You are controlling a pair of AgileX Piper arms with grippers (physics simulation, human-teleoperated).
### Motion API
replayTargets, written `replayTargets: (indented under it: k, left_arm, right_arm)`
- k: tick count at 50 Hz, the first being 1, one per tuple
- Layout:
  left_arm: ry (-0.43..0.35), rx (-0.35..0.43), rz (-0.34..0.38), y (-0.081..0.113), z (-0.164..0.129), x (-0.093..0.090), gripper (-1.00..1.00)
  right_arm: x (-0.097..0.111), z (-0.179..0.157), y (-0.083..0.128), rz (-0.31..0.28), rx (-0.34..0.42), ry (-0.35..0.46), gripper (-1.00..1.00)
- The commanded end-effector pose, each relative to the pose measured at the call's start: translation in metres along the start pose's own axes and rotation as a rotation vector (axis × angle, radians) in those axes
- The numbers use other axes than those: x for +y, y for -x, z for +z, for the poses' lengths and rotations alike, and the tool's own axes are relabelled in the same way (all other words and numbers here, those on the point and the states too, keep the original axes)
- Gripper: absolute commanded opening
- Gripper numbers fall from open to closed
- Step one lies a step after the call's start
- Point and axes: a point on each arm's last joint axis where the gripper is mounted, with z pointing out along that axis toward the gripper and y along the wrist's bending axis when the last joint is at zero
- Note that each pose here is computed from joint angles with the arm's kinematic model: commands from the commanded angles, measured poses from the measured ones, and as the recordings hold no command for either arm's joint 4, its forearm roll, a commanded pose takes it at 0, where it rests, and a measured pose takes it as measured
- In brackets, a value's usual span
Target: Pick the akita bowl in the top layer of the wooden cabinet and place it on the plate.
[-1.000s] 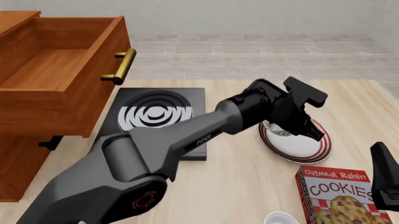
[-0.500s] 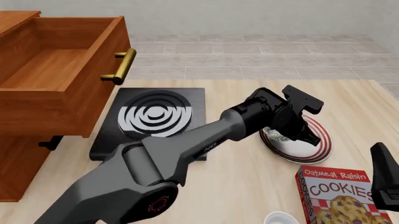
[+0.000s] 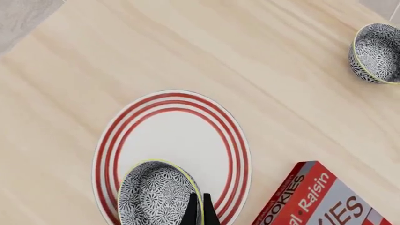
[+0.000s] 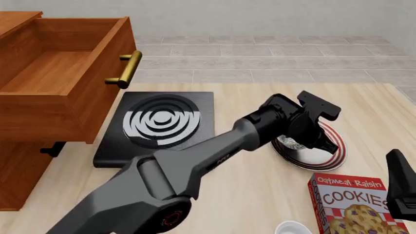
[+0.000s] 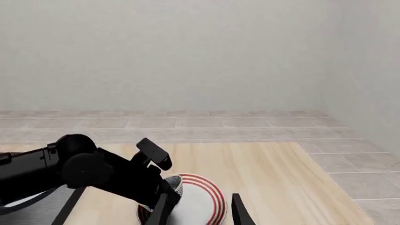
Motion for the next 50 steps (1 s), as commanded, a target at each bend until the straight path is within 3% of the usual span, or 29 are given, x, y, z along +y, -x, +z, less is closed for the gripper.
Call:
replayTargets:
  k: [1, 21, 22, 50]
  left_arm:
    - [-0.002, -0.006, 0.000, 0.001, 0.000, -0.002, -1.00]
    - [-0.003, 0.008, 0.001, -0.004, 0.005, -0.003, -1.00]
    - [-0.003, 0.006, 0.003, -0.004, 0.004, -0.003, 1.00]
    - [-0.019, -0.002, 0.015, -0.002, -0.002, -0.015, 1.00]
  right_arm:
    - [0.000, 0.000, 0.000, 0.000, -0.001, -0.001, 1.00]
    - [0.000, 0.000, 0.000, 0.001, -0.002, -0.001, 1.00]
    - [0.000, 0.000, 0.000, 0.001, -0.002, -0.001, 1.00]
    - [0.000, 0.000, 0.000, -0.001, -0.002, 0.000, 1.00]
